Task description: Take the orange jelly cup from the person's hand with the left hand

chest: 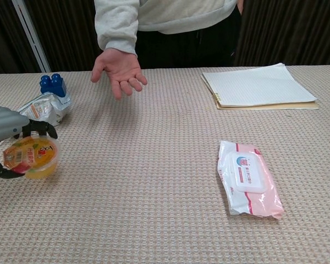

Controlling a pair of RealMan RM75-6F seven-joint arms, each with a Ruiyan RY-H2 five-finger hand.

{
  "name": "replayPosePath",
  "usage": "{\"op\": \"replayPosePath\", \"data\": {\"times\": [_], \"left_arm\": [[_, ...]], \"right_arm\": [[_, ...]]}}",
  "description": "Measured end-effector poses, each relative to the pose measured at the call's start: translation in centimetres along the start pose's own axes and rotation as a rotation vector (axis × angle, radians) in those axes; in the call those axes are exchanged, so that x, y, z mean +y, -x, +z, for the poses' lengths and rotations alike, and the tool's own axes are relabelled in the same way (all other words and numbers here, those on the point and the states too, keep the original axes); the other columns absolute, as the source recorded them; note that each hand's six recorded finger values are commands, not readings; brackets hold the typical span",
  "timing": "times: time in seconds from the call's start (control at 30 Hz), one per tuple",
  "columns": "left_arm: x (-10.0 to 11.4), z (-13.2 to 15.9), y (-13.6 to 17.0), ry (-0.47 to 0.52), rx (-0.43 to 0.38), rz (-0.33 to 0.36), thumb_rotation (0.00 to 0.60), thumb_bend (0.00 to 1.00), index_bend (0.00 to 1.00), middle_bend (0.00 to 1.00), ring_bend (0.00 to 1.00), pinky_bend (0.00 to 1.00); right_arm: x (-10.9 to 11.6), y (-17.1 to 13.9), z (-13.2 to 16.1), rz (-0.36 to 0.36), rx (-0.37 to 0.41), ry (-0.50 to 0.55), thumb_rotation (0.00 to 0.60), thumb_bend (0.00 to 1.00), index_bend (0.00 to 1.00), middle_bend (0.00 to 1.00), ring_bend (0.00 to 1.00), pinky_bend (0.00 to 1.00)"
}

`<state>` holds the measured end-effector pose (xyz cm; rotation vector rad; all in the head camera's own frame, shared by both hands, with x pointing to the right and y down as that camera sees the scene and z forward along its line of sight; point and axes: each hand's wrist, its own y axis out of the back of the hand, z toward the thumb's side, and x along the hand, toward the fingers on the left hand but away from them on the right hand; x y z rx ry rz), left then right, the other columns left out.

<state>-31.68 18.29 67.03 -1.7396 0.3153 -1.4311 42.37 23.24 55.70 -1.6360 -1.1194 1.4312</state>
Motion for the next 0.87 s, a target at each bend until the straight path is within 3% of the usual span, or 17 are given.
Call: {"op": "replayPosePath", "data": {"times": [0.13,0.4,0.7,0.87], "left_arm": [[-0.8,-0.4,0.5,-0.009,0.01,-0.048,0.6,0.24,0.04,0.0,0.0,0.03],[0.6,-1.2,1.8,0.029,0.049,-0.013,0.6,0.16,0.0,0.0,0.0,0.0],[3.4,-4.4,6.0,0.071,0.174,0.175,0.6,0.14,0.0,0.0,0.0,0.0],[3.2,-7.4,10.6,0.109,0.292,0.283,0.6,0.12,0.0,0.0,0.0,0.0]], "right_arm": [[0.0,0.0,0.1,0.0,0.002,-0.003,0.6,0.14,0.05,0.0,0.0,0.0],[0.1,0.0,0.0,-0.007,0.001,-0.007,0.6,0.14,0.05,0.0,0.0,0.0],[-0.1,0.2,0.1,-0.007,0.004,-0.014,0.6,0.14,0.05,0.0,0.0,0.0],[-0.1,0.3,0.4,-0.015,0.012,-0.033,0.6,0.14,0.04,0.0,0.0,0.0]]}}
